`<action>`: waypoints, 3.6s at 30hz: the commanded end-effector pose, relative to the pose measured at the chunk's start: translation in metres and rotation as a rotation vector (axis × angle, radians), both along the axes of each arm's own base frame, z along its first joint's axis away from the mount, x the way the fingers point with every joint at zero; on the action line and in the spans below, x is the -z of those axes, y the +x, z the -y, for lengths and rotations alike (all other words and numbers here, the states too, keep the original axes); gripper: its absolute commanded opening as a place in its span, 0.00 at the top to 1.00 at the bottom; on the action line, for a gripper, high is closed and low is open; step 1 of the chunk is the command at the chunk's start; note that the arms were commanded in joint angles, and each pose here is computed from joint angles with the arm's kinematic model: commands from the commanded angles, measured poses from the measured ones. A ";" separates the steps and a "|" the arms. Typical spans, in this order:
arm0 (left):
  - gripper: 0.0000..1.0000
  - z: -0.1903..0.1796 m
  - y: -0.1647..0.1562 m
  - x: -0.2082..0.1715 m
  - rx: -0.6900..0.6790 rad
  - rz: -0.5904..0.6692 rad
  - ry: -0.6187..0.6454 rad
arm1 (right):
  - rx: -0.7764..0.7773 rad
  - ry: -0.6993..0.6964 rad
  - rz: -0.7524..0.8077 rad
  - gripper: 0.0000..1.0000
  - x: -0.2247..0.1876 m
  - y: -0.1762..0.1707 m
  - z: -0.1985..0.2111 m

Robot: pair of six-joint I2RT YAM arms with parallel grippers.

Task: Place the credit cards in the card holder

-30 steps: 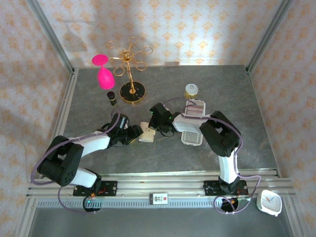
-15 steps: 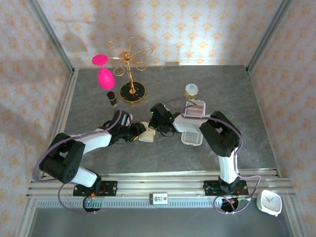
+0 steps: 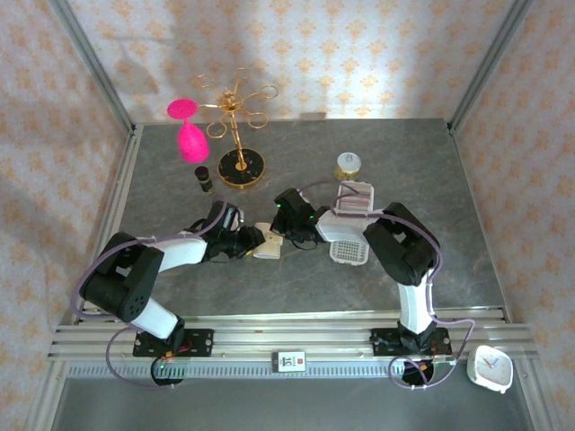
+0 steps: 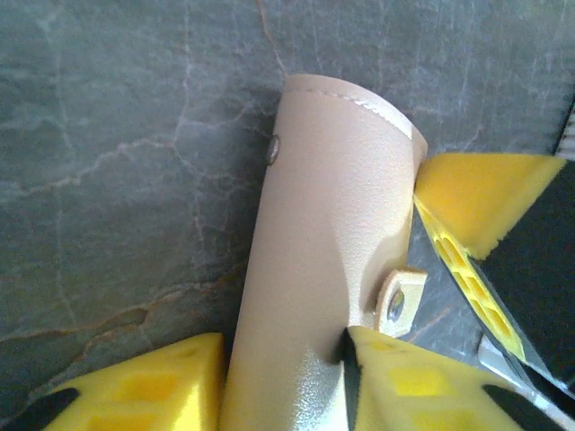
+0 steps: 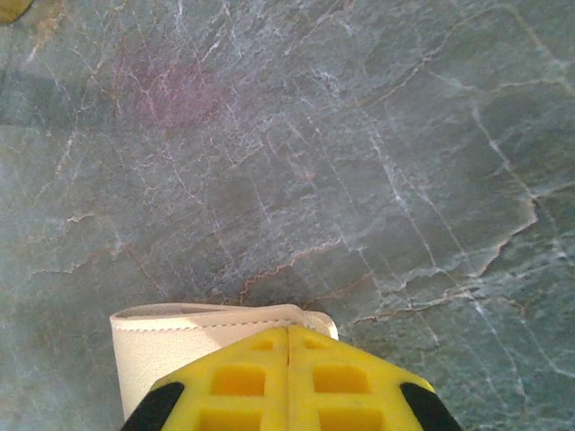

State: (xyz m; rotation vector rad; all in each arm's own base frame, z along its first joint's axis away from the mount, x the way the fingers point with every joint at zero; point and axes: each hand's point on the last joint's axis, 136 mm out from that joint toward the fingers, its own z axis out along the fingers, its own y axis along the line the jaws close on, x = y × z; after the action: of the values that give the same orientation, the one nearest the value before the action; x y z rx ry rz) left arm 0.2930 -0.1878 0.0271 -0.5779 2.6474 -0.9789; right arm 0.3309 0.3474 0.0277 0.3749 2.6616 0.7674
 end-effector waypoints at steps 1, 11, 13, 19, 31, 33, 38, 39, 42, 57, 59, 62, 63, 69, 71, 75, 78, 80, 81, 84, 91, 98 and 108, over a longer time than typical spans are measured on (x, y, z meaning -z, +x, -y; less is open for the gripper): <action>0.70 0.007 0.000 -0.011 0.027 0.042 -0.031 | -0.013 -0.063 -0.146 1.00 0.039 -0.036 0.015; 0.97 0.009 -0.005 -0.067 0.031 0.186 -0.126 | -0.009 0.024 -0.044 1.00 -0.012 -0.025 0.005; 0.99 0.009 -0.008 -0.079 0.038 0.215 -0.142 | -0.011 0.029 0.007 0.95 -0.035 -0.023 0.007; 1.00 -0.001 -0.025 -0.099 0.070 0.264 -0.088 | -0.044 0.041 0.125 0.80 -0.098 -0.037 0.025; 1.00 0.005 -0.050 -0.156 -0.028 0.377 -0.012 | -0.110 0.150 0.210 0.63 -0.181 -0.089 0.063; 1.00 0.002 -0.054 -0.157 -0.077 0.347 0.006 | -0.117 0.169 0.200 0.63 -0.185 -0.098 0.068; 1.00 0.027 -0.073 -0.166 -0.075 0.352 0.031 | -0.149 0.200 0.170 0.63 -0.190 -0.120 0.078; 1.00 0.036 -0.078 -0.168 -0.062 0.352 0.024 | -0.152 0.202 0.163 0.63 -0.192 -0.125 0.081; 1.00 0.058 -0.087 -0.175 -0.034 0.379 0.033 | -0.159 0.221 0.166 0.61 -0.197 -0.134 0.088; 1.00 0.084 -0.092 -0.180 -0.070 0.417 -0.063 | -0.211 0.326 0.166 0.58 -0.190 -0.152 0.078; 1.00 0.087 -0.092 -0.180 -0.055 0.429 -0.054 | -0.209 0.323 0.167 0.58 -0.185 -0.149 0.076; 1.00 0.089 -0.090 -0.180 -0.030 0.446 -0.027 | -0.235 0.365 0.187 0.56 -0.192 -0.146 0.064; 1.00 0.091 -0.091 -0.178 -0.023 0.444 -0.022 | -0.237 0.366 0.188 0.56 -0.193 -0.145 0.063; 1.00 0.092 -0.092 -0.187 -0.008 0.451 -0.033 | -0.239 0.381 0.180 0.49 -0.192 -0.147 0.061; 1.00 0.092 -0.092 -0.193 -0.013 0.468 -0.064 | -0.278 0.367 0.169 0.47 -0.186 -0.149 0.057; 1.00 0.087 -0.092 -0.193 -0.030 0.484 -0.085 | -0.308 0.269 0.104 0.46 -0.158 -0.152 0.059; 1.00 0.088 -0.093 -0.191 -0.025 0.484 -0.098 | -0.279 0.241 0.113 0.46 -0.153 -0.149 0.066; 1.00 0.089 -0.094 -0.192 -0.018 0.488 -0.115 | -0.267 0.226 0.112 0.45 -0.149 -0.148 0.068; 1.00 0.090 -0.095 -0.192 -0.015 0.492 -0.119 | -0.263 0.207 0.102 0.45 -0.144 -0.147 0.070; 1.00 0.090 -0.094 -0.192 -0.014 0.492 -0.116 | -0.255 0.071 0.059 0.46 -0.120 -0.144 0.081; 1.00 0.067 -0.086 -0.176 -0.099 0.463 -0.031 | -0.127 -0.379 0.026 0.55 -0.071 -0.129 0.150; 1.00 0.051 -0.089 -0.154 -0.122 0.406 0.020 | -0.129 -0.161 0.153 0.56 -0.113 -0.119 0.126; 1.00 0.067 -0.106 -0.180 -0.036 0.440 -0.208 | -0.119 0.294 0.327 0.41 -0.186 -0.132 0.102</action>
State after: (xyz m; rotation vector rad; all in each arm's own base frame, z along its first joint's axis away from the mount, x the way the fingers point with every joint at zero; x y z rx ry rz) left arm 0.1892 -0.2457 0.1845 -0.4196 2.2293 -1.0806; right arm 0.1987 0.2367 0.2206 0.1267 2.2835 1.0861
